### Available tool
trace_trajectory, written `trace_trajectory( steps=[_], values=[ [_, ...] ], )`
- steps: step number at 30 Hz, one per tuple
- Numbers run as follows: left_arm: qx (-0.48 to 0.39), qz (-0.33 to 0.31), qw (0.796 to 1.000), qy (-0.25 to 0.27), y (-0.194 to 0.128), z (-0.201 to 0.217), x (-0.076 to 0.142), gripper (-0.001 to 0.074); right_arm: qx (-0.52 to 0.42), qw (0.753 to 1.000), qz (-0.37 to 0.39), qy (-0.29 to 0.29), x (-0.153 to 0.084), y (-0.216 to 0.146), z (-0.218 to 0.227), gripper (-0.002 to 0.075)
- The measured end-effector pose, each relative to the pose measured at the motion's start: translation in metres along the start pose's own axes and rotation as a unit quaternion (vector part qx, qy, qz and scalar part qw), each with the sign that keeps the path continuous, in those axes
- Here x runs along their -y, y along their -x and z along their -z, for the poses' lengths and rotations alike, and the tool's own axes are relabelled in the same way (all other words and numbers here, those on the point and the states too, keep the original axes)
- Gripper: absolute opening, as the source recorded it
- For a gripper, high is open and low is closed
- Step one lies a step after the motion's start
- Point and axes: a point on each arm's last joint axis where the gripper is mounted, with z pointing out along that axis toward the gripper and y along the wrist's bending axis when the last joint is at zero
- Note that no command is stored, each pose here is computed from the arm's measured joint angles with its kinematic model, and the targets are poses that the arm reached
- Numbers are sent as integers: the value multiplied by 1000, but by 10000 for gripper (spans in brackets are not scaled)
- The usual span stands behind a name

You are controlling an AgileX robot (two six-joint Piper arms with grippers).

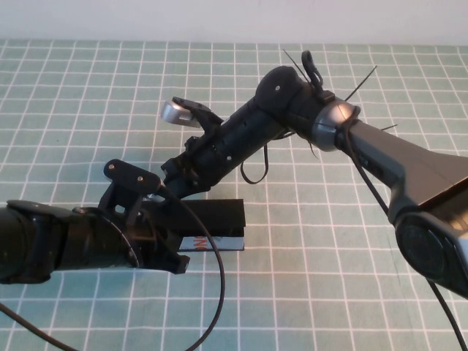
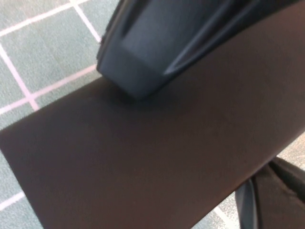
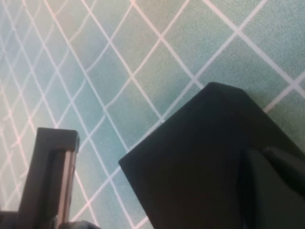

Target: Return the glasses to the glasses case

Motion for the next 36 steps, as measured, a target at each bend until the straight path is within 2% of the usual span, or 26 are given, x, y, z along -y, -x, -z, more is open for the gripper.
trace_trajectory(
  steps=[10, 15, 19, 23, 28, 32, 36],
  values=[
    [12, -20, 1000, -14, 5, 8, 5, 1, -2, 1000, 6, -10, -2, 1, 0, -11],
    [61, -62, 996, -21, 20, 38, 15, 1, -4, 1000, 14, -13, -3, 3, 7, -11],
    [118, -83, 989, -19, 34, 75, 25, 1, 23, 999, 39, -25, -10, 16, 29, -11],
    [177, -101, 979, -14, 42, 115, 36, 1, 60, 993, 85, -50, -39, 32, 68, -11],
    [229, -119, 966, -4, 41, 161, 48, 1, 83, 978, 134, -135, -77, 38, 122, -11],
    [230, -139, 963, -9, 30, 188, 58, 1, 102, 957, 167, -215, -113, 35, 169, -11],
    [209, -134, 969, -14, 15, 208, 65, 1, 122, 947, 186, -230, -143, 29, 197, -11]
  ],
)
